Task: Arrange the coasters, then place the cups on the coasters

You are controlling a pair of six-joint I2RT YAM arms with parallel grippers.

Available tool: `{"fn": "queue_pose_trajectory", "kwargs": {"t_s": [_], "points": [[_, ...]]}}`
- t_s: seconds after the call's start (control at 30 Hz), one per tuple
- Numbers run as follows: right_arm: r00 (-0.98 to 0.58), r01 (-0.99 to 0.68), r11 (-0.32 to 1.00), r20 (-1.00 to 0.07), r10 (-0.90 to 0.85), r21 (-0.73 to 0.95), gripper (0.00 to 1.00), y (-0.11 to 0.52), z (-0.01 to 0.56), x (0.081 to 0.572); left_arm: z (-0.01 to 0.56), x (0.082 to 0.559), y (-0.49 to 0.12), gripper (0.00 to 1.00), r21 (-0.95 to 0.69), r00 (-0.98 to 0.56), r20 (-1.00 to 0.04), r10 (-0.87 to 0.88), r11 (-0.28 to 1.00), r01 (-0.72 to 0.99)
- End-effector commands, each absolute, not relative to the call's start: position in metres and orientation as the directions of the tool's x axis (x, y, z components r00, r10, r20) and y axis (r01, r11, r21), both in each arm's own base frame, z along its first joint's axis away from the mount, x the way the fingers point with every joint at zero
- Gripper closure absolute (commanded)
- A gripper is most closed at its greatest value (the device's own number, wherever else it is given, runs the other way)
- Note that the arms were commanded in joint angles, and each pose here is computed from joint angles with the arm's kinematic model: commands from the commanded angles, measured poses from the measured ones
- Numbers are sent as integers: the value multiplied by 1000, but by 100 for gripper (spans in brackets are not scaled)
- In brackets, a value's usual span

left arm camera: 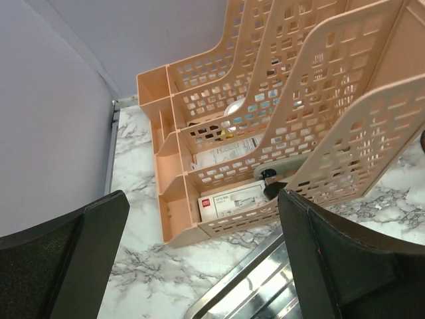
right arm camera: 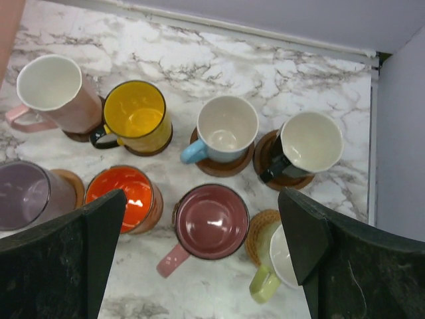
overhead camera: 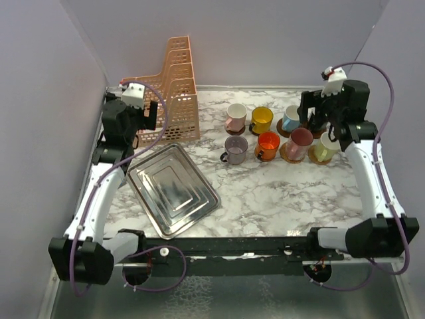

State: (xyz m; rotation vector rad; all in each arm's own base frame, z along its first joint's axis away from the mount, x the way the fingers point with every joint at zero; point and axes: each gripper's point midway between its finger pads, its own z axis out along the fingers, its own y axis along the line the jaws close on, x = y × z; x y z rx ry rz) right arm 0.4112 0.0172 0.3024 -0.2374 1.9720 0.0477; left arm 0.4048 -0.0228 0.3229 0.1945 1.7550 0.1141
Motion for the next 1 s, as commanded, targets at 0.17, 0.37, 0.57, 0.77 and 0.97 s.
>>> {"fn": "queue_pose_trajectory", "kwargs": {"t_s": [0.17, 0.37, 0.57, 0.77, 0.97], "points": [[-263, -190, 971, -946, -191, -144, 0, 15, 328, 347, 346, 337, -22, 1, 188, -24, -981, 191, 978, 89], [-156, -156, 970, -965, -211, -186, 0, 11, 347, 329, 345, 337, -31, 1, 192, -25, -980, 198, 971, 140], [-56, -200, 954, -970, -237, -222, 0, 20, 333, 333, 313, 347, -29, 1, 236, -64, -967, 248, 960, 149], [-33, -221, 957, -979, -199, -187, 0, 27, 322, 346, 317, 352, -28, 1, 250, -50, -965, 259, 958, 137], [-79, -225, 956, -975, -210, -188, 0, 25, 310, 345, 320, 346, -15, 1, 190, -44, -980, 196, 977, 101]]}}
